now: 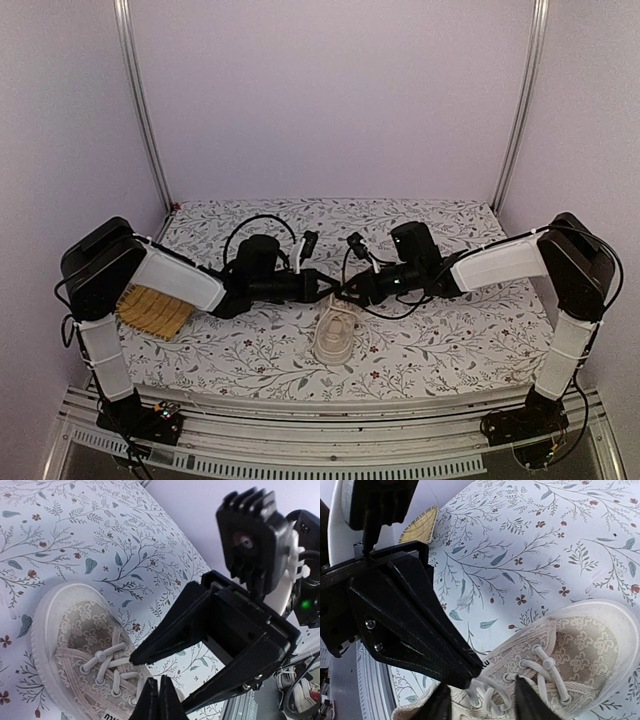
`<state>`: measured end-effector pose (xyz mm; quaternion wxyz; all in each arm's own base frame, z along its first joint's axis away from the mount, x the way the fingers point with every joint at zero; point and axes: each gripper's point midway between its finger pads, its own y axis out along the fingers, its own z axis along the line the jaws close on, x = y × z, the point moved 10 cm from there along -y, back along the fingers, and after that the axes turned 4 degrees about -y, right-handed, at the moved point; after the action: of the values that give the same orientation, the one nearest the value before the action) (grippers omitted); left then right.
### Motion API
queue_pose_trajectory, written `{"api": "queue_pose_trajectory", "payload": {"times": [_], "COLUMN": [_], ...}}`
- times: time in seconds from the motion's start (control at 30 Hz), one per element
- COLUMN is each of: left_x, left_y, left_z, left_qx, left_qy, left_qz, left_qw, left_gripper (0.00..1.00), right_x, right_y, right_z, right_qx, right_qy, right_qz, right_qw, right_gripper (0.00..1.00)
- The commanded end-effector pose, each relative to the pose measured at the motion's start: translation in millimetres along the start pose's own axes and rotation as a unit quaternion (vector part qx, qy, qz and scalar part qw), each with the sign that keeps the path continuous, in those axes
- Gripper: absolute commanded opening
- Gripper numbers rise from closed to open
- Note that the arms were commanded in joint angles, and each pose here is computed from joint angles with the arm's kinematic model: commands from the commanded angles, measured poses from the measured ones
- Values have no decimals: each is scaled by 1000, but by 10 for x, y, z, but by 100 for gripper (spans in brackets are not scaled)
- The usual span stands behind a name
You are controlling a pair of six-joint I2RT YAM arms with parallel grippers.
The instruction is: Tie the shoes
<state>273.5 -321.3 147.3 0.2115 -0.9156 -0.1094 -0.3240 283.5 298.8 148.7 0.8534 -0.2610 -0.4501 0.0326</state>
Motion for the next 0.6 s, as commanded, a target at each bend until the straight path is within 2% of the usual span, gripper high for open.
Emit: {"api": "queue_pose_trajectory", "payload": {"times": [0.0, 0.07, 0.27, 0.57], "left_x": [-31, -14, 7, 12], "left_y": [-71, -100, -156, -202], "left_z": [-74, -92, -119, -140], "left_qx": [-1, -4, -4, -3], "left_qy": [1, 0, 0, -2], "left_qz": [-15, -27, -42, -48], "left_qw": [1000, 1000, 999, 999], "left_gripper": [0, 0, 0, 0], "right_x": [247, 217, -96, -369], "right_y": [-240, -309, -385, -243], "right_z": [93, 126, 219, 150], "right_qx": [-52, -60, -6, 25], "right_qy": [-40, -50, -61, -42], "right_qz": [-35, -30, -15, 2], "right_qw": [997, 997, 998, 999], "right_gripper": [57, 61, 64, 61]}}
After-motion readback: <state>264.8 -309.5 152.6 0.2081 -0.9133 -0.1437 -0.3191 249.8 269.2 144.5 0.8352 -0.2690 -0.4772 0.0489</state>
